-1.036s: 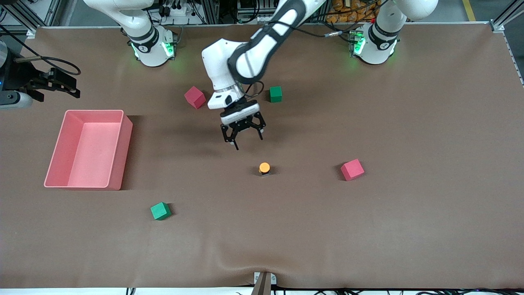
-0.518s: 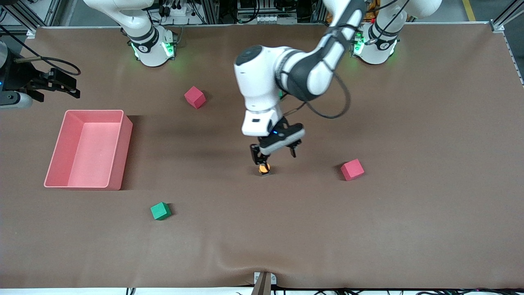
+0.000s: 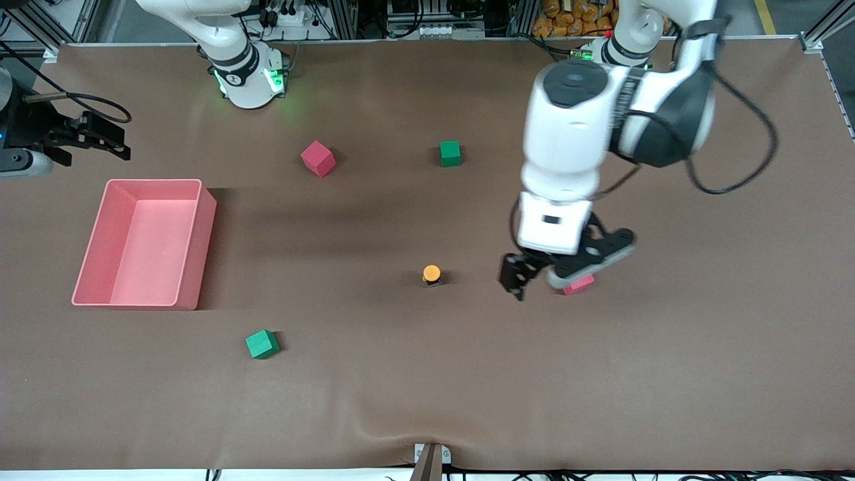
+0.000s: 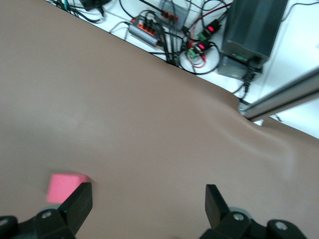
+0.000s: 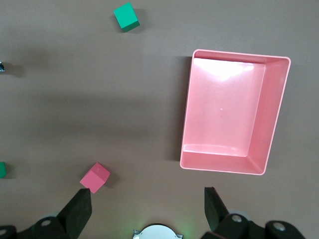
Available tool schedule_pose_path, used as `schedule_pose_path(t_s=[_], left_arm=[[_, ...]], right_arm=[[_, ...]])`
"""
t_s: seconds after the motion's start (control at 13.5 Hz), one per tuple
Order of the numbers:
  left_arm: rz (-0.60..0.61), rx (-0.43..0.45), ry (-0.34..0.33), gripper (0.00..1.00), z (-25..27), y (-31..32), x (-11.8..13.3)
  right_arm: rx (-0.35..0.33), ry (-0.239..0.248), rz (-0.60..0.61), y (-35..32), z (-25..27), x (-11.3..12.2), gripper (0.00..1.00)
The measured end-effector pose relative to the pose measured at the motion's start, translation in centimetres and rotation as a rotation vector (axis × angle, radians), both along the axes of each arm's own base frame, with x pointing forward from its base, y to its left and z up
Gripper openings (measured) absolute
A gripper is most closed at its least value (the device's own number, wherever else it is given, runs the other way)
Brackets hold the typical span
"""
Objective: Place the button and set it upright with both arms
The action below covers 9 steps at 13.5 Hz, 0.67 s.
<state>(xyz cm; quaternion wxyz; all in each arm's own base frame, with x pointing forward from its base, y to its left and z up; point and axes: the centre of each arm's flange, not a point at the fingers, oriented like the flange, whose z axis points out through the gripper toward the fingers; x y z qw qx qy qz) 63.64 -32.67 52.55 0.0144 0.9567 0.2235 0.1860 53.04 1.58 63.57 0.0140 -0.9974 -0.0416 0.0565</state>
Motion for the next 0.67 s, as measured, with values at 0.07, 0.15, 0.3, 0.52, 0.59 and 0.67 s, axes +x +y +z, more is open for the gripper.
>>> schedule_pose_path(t_s=[0.07, 0.15, 0.3, 0.52, 0.59, 0.67], left_arm=[[-0.022, -0.006, 0.016, 1.0, 0.4, 2.6, 1.1], [-0.051, -0.008, 0.032, 1.0, 0.8, 5.4, 2.1], [-0.111, -0.011, 0.062, 1.0, 1.9, 11.6, 3.6], [-0.166, -0.017, 0.131, 1.0, 3.9, 18.7, 3.6], [-0.194, -0.012, 0.157, 1.0, 4.7, 20.5, 3.2], [-0.224, -0.003, 0.18, 1.0, 5.6, 22.5, 2.7]], right_arm=[[0.0, 0.0, 0.0, 0.0, 0.0, 0.0, 1.0], [0.0, 0.0, 0.0, 0.0, 0.0, 0.0, 1.0], [0.0, 0.0, -0.001, 0.0, 0.0, 0.0, 1.0], [-0.001, 0.0, -0.002, -0.1, 0.0, 0.0, 1.0], [-0.001, 0.0, -0.002, -0.1, 0.0, 0.0, 1.0], [-0.001, 0.0, -0.004, -0.2, 0.0, 0.0, 1.0]])
